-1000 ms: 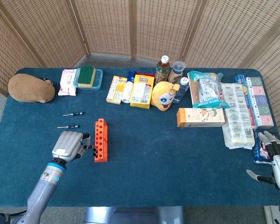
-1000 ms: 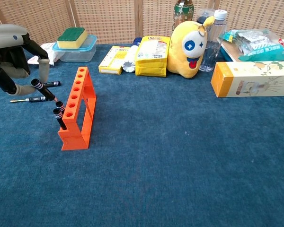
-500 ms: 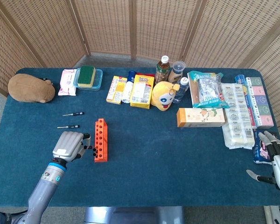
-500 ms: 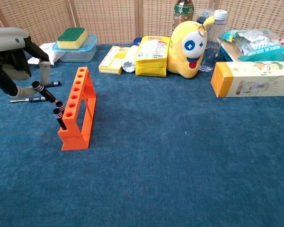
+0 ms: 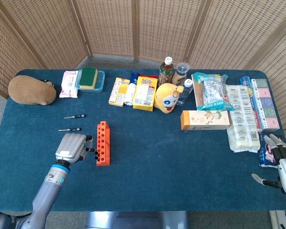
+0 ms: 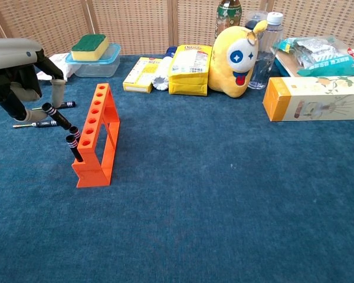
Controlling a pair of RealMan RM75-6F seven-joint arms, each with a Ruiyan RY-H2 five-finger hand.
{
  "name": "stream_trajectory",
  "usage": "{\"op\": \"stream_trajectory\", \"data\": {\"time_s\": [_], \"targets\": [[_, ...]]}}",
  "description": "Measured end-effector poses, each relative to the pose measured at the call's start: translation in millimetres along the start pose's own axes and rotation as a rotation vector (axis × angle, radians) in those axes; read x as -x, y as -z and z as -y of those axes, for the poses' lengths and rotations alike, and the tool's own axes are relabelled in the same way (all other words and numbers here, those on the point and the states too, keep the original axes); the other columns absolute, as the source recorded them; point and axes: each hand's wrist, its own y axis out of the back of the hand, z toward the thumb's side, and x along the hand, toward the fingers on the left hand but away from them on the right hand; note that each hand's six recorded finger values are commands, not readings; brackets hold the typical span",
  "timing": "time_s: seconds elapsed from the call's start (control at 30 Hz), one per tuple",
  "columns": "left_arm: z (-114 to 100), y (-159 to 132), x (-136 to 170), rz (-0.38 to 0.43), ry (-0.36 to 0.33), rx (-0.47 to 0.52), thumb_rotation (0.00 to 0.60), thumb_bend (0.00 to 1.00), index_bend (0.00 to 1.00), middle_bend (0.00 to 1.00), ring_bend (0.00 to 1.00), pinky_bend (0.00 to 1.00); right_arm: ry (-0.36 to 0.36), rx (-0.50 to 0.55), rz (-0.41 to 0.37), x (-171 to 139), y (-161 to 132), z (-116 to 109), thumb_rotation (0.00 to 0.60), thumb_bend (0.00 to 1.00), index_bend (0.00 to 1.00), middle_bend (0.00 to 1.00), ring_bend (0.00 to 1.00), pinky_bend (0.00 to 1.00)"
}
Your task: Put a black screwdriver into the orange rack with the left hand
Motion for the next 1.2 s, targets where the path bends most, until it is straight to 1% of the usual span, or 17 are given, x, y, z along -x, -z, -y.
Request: {"op": "stream_trajectory", "data": {"time_s": [0.07,0.3,0.5,0.73,0.8,0.83,0.87,0.9,0.93,0.97,1.0,1.03,1.1,1.17,1.2], "targets": [[1,0,-2,-0.008,0.005,-0.01,0.6,0.35,0.53,1.0,1.0,1.0,0.0,0.0,0.001,0,0,0,0.6,0.0,0.0,0.03,0.09,0.03],[0,-6,-10,-0.014,0.006,-0.015,0.6,0.35,0.32,1.0,1.0,1.0,0.001,0.003,0.002,0,1,-1,0.6,0.0,0.0,0.03,0.09,0.03],[-3,-10,-12,-0.007,-0.007,-0.013,0.6,0.35,0.28,1.0,1.0,1.0,0.001,0.004,0.003,0,1,-1,0.6,0.0,0.0,0.03,0.09,0.03],[-8,-8,-9,-0.004,-0.025,-0.004,0.6,0.35,0.28,1.0,1.0,1.0,0.005,0.008,0.002,0,2,-3,0.6,0.0,0.0,0.03,0.09,0.03],[-12,-5,-6,-0.004,-0.037,-0.003,0.6,0.32,0.26,0.99,0.99,1.0,0.006,0.009,0.003,-1,2,-3,0.6,0.0,0.0,0.03,0.09,0.03],[-13,-4,-5,-0.004,-0.043,-0.003,0.6,0.3,0.23,0.97,0.98,0.99,0.006,0.01,0.003,-1,2,-3,0.6,0.0,0.0,0.03,0.09,0.03],[-15,-1,-3,-0.004,-0.053,-0.005,0.6,0.27,0.18,0.9,0.93,0.98,0.006,0.009,0.003,-1,2,-3,0.6,0.0,0.0,0.03,0.09,0.03],[-17,2,-1,-0.006,-0.061,-0.007,0.6,0.24,0.11,0.78,0.83,0.94,0.006,0.007,0.002,-1,2,-3,0.6,0.0,0.0,0.03,0.09,0.03],[-19,5,1,-0.008,-0.069,-0.01,0.6,0.22,0.07,0.68,0.75,0.9,0.004,0.006,0.001,0,2,-2,0.6,0.0,0.0,0.03,0.09,0.03],[-21,12,5,-0.014,-0.079,-0.016,0.6,0.19,0.03,0.51,0.6,0.81,0.002,0.005,0.0,0,2,-2,0.6,0.0,0.0,0.03,0.09,0.03],[-22,17,8,-0.019,-0.084,-0.022,0.6,0.17,0.0,0.34,0.45,0.71,0.001,0.003,0.0,0,1,-1,0.6,0.0,0.0,0.03,0.09,0.03],[-23,23,12,-0.024,-0.088,-0.029,0.6,0.15,0.0,0.2,0.3,0.61,0.0,0.001,-0.001,-1,1,-1,0.6,0.0,0.0,0.03,0.09,0.03],[-27,38,20,-0.036,-0.101,-0.047,0.6,0.13,0.0,0.05,0.14,0.48,-0.001,-0.003,-0.002,-1,0,0,0.6,0.0,0.0,0.03,0.09,0.03],[-29,50,27,-0.038,-0.121,-0.056,0.6,0.11,0.0,0.0,0.07,0.4,-0.002,-0.008,-0.002,0,0,1,0.6,0.0,0.0,0.03,0.09,0.03],[-29,55,29,-0.037,-0.131,-0.057,0.6,0.1,0.0,0.0,0.04,0.36,-0.002,-0.011,-0.001,0,-1,1,0.6,0.0,0.0,0.03,0.09,0.03]]}}
